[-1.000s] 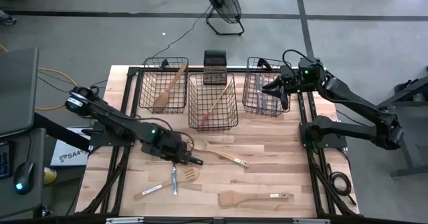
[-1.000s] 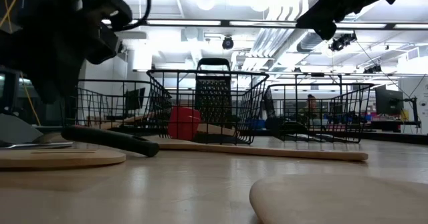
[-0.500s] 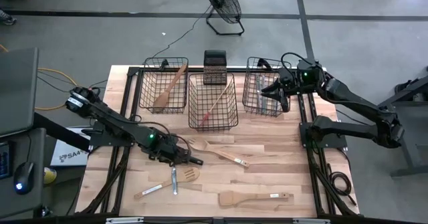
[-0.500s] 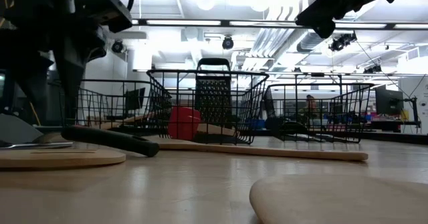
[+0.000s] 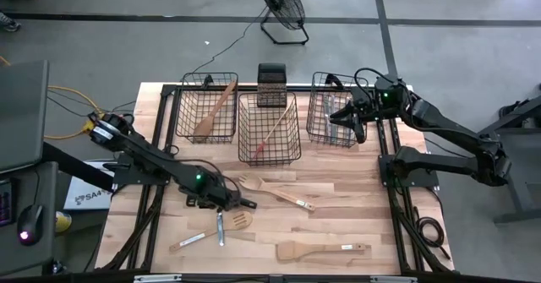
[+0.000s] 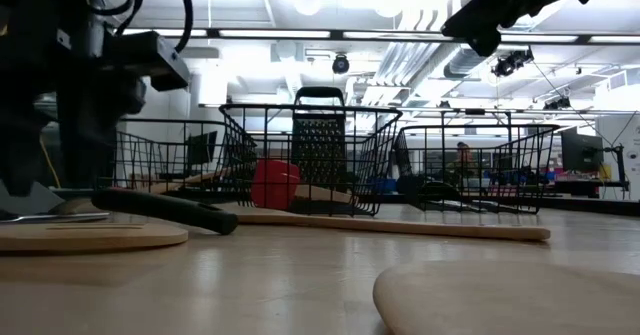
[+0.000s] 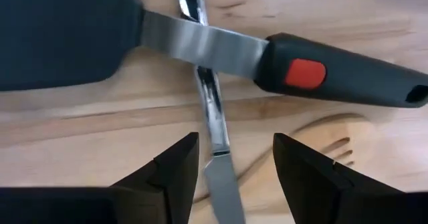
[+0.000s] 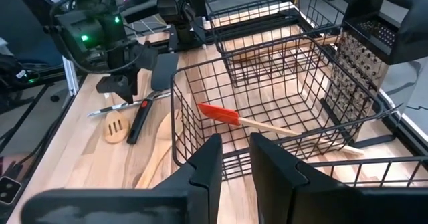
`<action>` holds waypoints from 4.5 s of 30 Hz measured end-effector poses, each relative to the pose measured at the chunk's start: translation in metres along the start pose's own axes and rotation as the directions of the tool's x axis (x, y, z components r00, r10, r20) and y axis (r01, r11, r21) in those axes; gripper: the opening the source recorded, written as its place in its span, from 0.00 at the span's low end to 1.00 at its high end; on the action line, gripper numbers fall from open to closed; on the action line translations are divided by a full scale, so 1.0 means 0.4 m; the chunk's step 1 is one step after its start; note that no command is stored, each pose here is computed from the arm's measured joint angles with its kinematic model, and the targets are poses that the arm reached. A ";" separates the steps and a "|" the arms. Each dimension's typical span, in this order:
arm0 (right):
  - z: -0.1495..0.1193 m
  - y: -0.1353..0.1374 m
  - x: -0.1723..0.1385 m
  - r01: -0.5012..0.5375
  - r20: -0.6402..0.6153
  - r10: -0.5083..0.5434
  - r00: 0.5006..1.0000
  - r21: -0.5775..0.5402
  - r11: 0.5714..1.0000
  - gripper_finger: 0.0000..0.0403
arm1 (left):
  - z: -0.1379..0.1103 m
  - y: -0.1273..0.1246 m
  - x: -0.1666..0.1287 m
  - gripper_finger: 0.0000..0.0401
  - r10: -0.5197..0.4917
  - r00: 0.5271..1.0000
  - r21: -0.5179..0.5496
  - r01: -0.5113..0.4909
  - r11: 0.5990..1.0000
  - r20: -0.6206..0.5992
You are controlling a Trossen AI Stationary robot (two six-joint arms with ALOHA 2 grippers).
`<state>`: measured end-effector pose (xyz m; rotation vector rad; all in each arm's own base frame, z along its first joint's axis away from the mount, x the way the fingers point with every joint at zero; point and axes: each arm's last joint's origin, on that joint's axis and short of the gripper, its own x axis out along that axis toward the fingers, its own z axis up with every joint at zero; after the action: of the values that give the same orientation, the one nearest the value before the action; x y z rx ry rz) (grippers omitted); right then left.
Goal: Pick & Place Kitchen Items
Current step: Put the silver table knife into the right wire basket
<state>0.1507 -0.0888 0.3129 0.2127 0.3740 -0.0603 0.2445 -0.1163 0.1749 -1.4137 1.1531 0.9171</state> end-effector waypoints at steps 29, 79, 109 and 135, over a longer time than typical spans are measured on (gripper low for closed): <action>-0.006 0.000 0.000 0.001 -0.020 -0.001 1.000 -0.002 1.000 0.17 | 0.002 0.003 0.072 0.43 0.123 0.992 -0.052 -0.123 0.991 -0.002; -0.010 0.000 0.000 0.000 -0.037 0.000 0.999 0.000 1.000 0.17 | -0.001 0.006 0.075 0.25 0.150 0.988 -0.044 -0.152 0.987 -0.046; -0.010 0.000 0.000 0.001 -0.037 -0.001 0.999 0.000 1.000 0.17 | -0.006 0.001 0.077 0.09 0.134 0.988 0.070 -0.128 0.989 -0.082; -0.010 0.000 0.000 0.001 -0.037 -0.001 0.999 0.000 1.000 0.17 | -0.019 -0.011 0.053 0.08 0.084 0.977 0.166 -0.051 0.985 -0.196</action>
<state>0.1492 -0.0879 0.3093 0.2143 0.4111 -0.0577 0.2535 -0.1276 0.1569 -1.3661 1.4031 0.7216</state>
